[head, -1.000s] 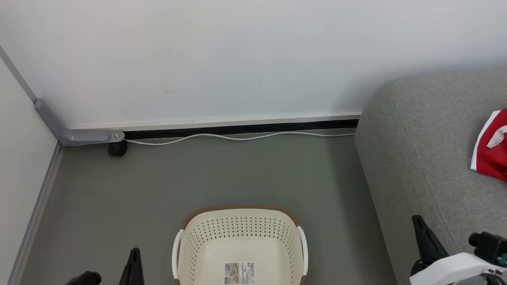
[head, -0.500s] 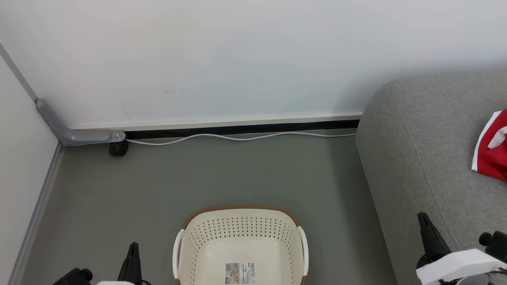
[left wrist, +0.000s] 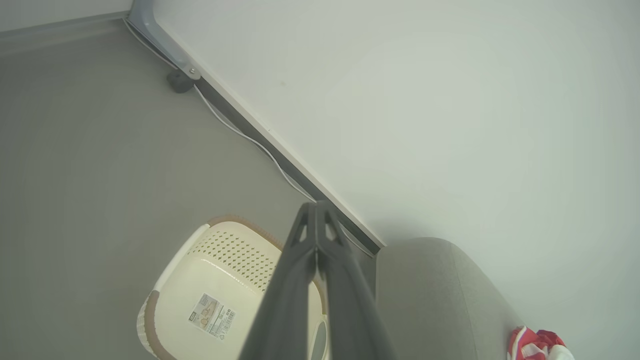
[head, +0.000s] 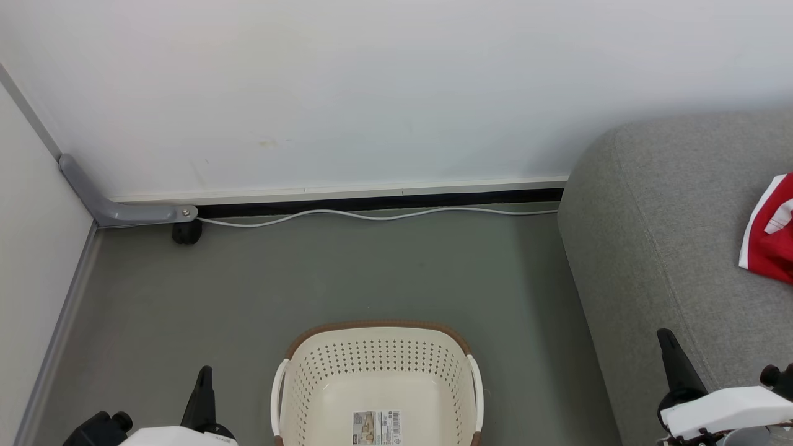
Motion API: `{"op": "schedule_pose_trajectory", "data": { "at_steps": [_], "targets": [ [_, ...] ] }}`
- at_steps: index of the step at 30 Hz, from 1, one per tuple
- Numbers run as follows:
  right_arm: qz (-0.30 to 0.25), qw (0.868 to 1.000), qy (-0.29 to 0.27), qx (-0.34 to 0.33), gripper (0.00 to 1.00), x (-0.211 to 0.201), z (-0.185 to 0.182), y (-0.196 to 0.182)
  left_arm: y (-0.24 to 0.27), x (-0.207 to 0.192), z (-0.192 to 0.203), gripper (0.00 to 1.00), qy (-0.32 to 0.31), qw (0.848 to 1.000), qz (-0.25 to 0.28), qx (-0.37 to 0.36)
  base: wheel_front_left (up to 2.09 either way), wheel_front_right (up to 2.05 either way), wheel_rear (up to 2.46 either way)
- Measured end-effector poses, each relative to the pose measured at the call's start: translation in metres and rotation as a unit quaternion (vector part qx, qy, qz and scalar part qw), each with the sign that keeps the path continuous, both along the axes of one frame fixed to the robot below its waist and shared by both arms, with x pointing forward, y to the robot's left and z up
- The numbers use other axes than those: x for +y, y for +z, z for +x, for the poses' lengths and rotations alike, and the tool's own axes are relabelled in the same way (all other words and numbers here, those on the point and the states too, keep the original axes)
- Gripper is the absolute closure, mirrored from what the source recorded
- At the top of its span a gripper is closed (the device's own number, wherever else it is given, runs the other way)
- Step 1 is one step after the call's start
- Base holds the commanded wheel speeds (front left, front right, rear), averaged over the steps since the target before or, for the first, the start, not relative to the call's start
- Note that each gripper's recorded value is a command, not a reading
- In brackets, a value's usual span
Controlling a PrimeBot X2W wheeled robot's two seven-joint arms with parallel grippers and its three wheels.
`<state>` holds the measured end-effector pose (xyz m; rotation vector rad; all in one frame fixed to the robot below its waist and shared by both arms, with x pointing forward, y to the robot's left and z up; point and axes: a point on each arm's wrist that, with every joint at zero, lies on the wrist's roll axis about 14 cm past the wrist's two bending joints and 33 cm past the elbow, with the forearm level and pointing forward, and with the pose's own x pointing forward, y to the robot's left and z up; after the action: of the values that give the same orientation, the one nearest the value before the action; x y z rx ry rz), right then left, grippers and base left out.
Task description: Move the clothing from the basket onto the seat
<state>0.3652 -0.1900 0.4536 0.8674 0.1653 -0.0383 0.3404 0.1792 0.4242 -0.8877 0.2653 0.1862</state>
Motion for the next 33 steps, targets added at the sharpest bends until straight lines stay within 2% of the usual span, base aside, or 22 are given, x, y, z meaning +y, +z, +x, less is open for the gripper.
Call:
{"op": "schedule_pose_trajectory", "data": {
  "at_steps": [16, 33],
  "targets": [
    [0.084, 0.996, -0.026, 0.0, 1.0, -0.006, 0.002, 0.004, 0.009, 0.0, 0.008, 1.0, 0.01, 0.996, -0.086, -0.017, 0.0, 0.0, 0.0],
    [0.182, 0.982, -0.044, -0.009, 1.0, -0.008, 0.006, 0.012, 0.02, 0.002, 0.016, 1.0, 0.022, 0.983, -0.179, -0.039, 0.0, 0.0, 0.0]
  ]
}}
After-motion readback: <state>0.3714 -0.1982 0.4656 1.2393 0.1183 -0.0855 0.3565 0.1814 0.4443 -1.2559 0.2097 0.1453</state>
